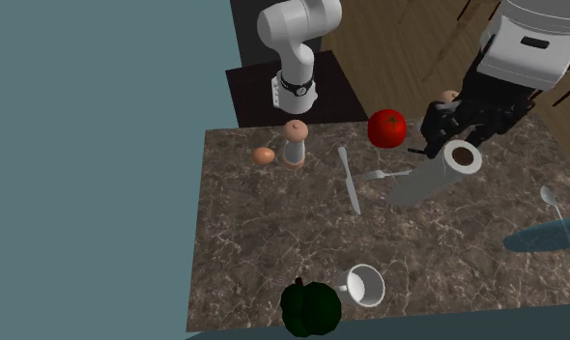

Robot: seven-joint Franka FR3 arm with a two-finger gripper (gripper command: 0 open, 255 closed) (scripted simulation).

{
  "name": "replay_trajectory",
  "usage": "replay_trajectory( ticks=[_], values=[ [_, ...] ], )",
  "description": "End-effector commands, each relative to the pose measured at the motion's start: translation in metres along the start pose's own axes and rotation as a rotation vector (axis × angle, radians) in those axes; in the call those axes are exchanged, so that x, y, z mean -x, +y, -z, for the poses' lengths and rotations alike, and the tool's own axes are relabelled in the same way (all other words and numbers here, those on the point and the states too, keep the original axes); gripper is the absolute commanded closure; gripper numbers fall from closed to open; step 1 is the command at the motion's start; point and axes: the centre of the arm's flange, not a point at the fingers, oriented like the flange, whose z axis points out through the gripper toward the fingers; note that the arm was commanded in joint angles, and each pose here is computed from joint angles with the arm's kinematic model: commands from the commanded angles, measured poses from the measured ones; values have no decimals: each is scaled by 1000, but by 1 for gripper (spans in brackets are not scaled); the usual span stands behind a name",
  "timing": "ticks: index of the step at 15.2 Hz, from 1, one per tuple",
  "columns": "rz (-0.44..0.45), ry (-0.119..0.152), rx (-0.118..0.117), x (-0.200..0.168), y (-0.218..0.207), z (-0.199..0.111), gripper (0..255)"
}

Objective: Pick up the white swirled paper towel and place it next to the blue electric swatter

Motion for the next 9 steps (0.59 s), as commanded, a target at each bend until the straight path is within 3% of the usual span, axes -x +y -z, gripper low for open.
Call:
replay_trajectory(
  ticks=[1, 9],
  values=[
    [-2, 0, 0, 0, -25, -9, 255],
    [-2, 0, 0, 2, -127, -37, 255]
  ],
)
